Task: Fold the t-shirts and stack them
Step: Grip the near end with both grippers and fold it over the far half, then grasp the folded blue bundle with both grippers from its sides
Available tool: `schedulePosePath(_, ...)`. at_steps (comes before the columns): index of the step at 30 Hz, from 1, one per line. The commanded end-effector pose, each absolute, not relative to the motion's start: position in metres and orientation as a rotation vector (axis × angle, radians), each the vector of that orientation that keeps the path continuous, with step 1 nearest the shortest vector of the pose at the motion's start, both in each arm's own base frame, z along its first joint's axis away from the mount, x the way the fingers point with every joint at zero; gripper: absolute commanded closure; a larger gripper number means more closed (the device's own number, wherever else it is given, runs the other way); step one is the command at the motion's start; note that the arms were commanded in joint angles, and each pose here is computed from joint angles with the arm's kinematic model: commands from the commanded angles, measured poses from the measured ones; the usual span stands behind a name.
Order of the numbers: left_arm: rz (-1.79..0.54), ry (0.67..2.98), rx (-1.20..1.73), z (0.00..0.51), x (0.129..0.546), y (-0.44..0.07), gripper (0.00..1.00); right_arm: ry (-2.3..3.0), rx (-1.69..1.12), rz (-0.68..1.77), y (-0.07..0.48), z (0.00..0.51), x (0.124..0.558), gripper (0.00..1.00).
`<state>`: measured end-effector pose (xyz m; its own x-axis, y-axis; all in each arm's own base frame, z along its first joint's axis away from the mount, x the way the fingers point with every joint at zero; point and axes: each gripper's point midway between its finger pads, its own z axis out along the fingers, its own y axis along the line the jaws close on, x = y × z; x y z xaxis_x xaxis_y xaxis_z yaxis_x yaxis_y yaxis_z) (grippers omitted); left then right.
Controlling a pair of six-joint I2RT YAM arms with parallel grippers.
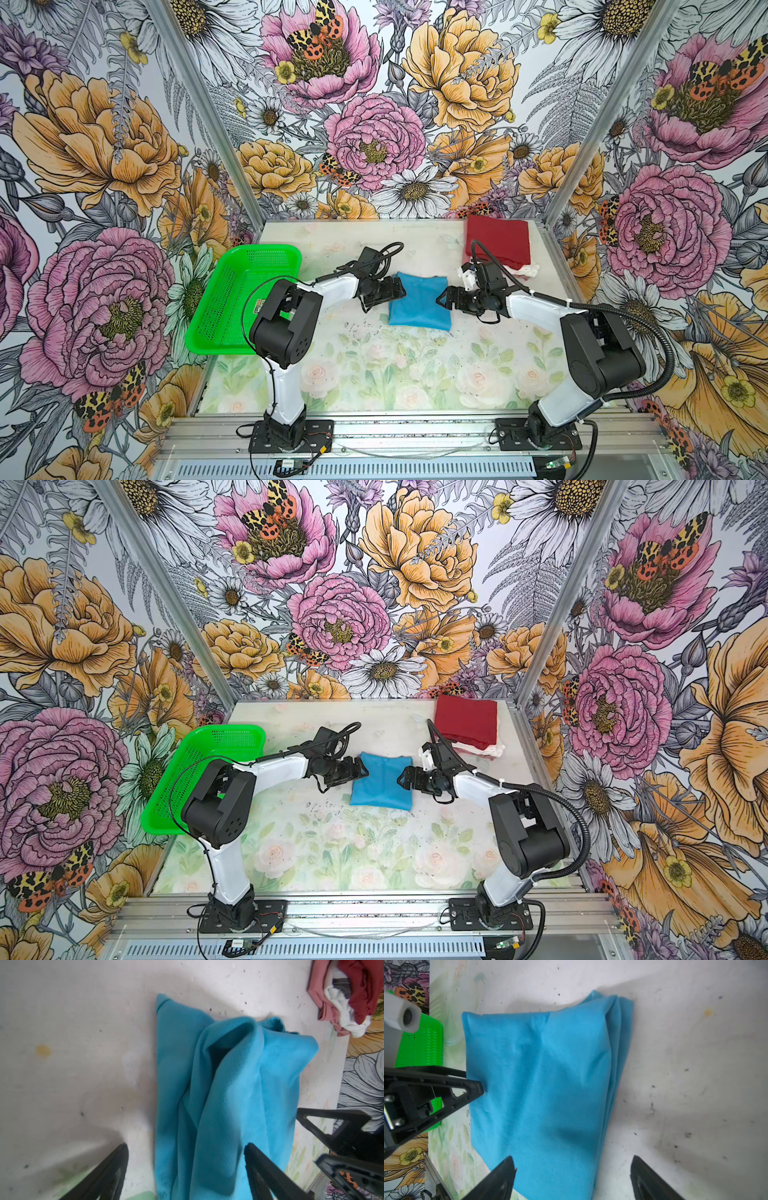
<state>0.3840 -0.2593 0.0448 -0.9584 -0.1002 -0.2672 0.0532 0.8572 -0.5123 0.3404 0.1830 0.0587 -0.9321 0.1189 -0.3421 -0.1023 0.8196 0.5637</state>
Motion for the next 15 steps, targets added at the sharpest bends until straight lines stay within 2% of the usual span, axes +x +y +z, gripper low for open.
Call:
schedulePosePath(1, -0.731, 2.741, 0.036, 0.044, 0.391, -0.27, 0.14, 2.586, -0.03, 0.833, 0.182, 0.074, 0.341, 0.12)
schedulePosePath(7, -0.72, 2.78, 0.036, 0.029, 0.387, -0.276, 0.19, 2.613, -0.029, 0.856, 0.183, 0.066, 0.336, 0.12)
schedulePosePath(9, -0.742, 2.795, 0.037, 0.025, 0.386, -0.279, 0.25, 2.623, -0.027, 0.859, 0.184, 0.062, 0.336, 0.12)
schedulePosePath(12, -0.757, 2.81, 0.042, 0.019, 0.383, -0.283, 0.41, 2.633, -0.028, 0.852, 0.183, 0.058, 0.335, 0.12)
schedulePosePath(15, -0.756, 2.814, 0.027, 0.016, 0.381, -0.282, 0.78, 2.634, -0.037, 0.854, 0.183, 0.057, 0.335, 0.12)
